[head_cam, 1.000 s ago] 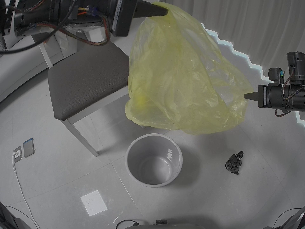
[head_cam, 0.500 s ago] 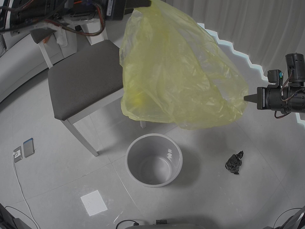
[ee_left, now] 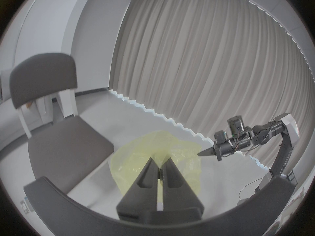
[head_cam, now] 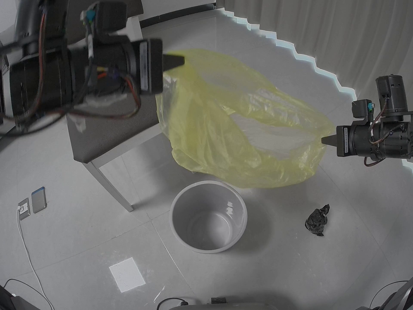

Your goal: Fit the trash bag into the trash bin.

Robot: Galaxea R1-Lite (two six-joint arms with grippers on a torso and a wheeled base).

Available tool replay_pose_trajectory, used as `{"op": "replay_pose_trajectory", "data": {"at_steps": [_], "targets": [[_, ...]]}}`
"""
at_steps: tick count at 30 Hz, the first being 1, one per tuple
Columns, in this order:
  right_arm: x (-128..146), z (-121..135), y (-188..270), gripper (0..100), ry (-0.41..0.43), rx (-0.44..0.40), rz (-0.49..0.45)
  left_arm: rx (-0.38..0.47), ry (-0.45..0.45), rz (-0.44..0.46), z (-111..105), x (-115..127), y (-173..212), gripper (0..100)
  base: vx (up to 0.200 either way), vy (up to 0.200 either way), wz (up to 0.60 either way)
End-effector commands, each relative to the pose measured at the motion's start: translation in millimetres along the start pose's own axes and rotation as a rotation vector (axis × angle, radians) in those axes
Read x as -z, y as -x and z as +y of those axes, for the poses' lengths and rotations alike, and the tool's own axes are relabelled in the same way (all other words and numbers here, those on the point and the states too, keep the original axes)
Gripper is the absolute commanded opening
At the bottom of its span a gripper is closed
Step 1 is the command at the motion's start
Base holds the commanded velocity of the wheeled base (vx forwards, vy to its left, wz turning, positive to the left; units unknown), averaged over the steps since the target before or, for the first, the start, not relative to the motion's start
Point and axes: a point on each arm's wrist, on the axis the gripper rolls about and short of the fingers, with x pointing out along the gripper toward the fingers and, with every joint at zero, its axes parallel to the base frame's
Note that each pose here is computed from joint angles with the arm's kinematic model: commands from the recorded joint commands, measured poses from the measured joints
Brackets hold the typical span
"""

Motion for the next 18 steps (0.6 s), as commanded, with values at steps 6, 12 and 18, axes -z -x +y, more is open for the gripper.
{"op": "replay_pose_trajectory", "data": {"at_steps": [6,12,18], "targets": [[29,41,-32,0,0.078,-0.029,0.128,-0.131,0.175,0.097,15,93,24,0,0.0,0.0,0.0],[47,44,-52,0,0.109,-0.03,0.213,-0.195,0.323,0.178,28,129,17,0,0.0,0.0,0.0],[58,46,-70,0,0.115,-0.017,0.262,-0.21,0.392,0.154,49,170,-7,0,0.0,0.0,0.0]]}}
